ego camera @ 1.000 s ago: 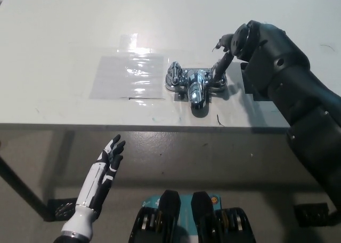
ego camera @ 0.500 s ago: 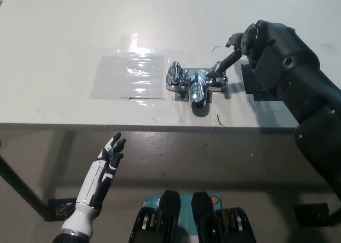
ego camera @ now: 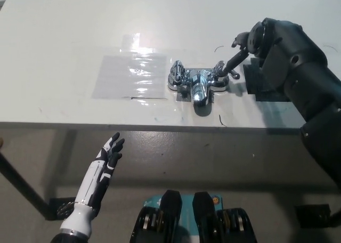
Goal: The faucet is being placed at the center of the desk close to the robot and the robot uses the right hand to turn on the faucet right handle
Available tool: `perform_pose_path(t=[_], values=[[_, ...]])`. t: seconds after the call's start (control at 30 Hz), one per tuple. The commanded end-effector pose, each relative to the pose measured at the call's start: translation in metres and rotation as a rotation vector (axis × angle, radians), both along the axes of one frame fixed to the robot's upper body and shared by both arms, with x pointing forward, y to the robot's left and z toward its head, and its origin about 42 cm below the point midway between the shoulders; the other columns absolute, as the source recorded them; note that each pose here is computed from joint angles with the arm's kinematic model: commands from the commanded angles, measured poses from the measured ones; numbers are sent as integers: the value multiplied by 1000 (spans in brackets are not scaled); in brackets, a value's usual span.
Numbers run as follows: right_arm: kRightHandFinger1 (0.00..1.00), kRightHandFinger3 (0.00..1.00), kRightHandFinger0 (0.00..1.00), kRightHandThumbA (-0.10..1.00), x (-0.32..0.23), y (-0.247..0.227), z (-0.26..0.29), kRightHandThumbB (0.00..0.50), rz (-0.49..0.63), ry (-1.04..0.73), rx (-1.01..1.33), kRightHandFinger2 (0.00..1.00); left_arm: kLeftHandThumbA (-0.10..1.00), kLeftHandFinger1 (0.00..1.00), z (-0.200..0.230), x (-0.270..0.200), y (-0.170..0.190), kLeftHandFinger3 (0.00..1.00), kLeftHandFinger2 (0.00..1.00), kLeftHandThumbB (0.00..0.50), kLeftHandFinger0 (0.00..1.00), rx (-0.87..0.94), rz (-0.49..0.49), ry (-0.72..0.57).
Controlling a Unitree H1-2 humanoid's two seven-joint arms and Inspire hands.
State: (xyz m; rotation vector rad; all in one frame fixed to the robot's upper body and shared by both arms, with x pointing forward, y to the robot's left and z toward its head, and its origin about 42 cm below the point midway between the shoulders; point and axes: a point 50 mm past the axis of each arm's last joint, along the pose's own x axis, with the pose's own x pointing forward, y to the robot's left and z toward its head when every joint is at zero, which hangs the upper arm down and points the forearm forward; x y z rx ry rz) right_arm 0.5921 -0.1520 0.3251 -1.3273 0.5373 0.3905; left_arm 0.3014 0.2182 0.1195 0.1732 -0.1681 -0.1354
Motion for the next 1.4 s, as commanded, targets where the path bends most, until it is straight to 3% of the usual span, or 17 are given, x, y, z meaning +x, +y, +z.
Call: perform_pose_path(t=[0.0, 0.17, 0.23, 0.3, 0.43, 0.53, 0.7, 0.83, 0.93, 1.07, 1.1, 1.17, 1.3, 1.33, 1.37], values=[[1000, 1000, 1000, 800, 8, -25, 52, 263, 1, -28, -94, 1000, 974, 1000, 16, 7, 2, 1000, 1000, 0, 1000, -3, -5, -54], [1000, 1000, 1000, 699, 9, -29, 53, 296, -29, -40, -86, 1000, 971, 1000, 16, 7, 2, 1000, 1000, 0, 1000, -6, -5, -51], [1000, 1000, 1000, 610, 9, -32, 54, 355, -50, -64, -76, 1000, 969, 1000, 15, 7, 3, 1000, 1000, 0, 1000, -4, -6, -51], [1000, 1000, 1000, 607, 10, -36, 55, 392, -56, -82, -85, 1000, 964, 1000, 16, 7, 3, 1000, 1000, 0, 1000, 1, -6, -53], [1000, 1000, 1000, 585, 11, -43, 55, 374, -87, -124, -83, 1000, 961, 1000, 16, 7, 3, 1000, 1000, 0, 1000, -4, -6, -53], [1000, 1000, 1000, 644, 12, -46, 53, 389, -92, -168, -113, 1000, 956, 1000, 16, 7, 3, 1000, 1000, 0, 1000, -8, -6, -56], [1000, 1000, 1000, 794, 11, -54, 41, 241, -157, -259, -37, 1000, 951, 1000, 15, 6, 3, 1000, 1000, 0, 1000, -6, -6, -50], [1000, 1000, 1000, 774, 12, -60, 41, 205, -177, -282, -38, 1000, 956, 1000, 14, 7, 2, 1000, 1000, 0, 1000, -8, -4, -48], [1000, 1000, 1000, 738, 12, -69, 46, 239, -169, -289, -55, 1000, 960, 1000, 14, 7, 3, 1000, 1000, 0, 1000, -9, -4, -49], [1000, 1000, 1000, 626, 13, -86, 64, 334, -185, -300, 0, 1000, 958, 1000, 16, 7, 3, 1000, 1000, 0, 1000, -8, -6, -51], [1000, 1000, 1000, 629, 13, -90, 69, 338, -178, -293, 2, 1000, 957, 1000, 16, 7, 3, 1000, 1000, 0, 1000, -9, -7, -51], [1000, 1000, 1000, 572, 13, -96, 83, 293, -171, -251, 108, 1000, 956, 1000, 16, 7, 4, 1000, 1000, 0, 1000, -7, -6, -49], [1000, 1000, 1000, 538, 11, -116, 118, 358, -160, -266, 206, 1000, 951, 1000, 15, 6, 4, 1000, 1000, 0, 1000, -15, -5, -41], [1000, 1000, 1000, 541, 10, -121, 125, 360, -160, -284, 223, 1000, 950, 1000, 14, 6, 4, 1000, 1000, 0, 1000, -14, -5, -40], [1000, 1000, 1000, 618, 8, -129, 143, 328, -154, -317, 241, 1000, 949, 1000, 14, 6, 4, 1000, 1000, 0, 1000, -13, -4, -39]])
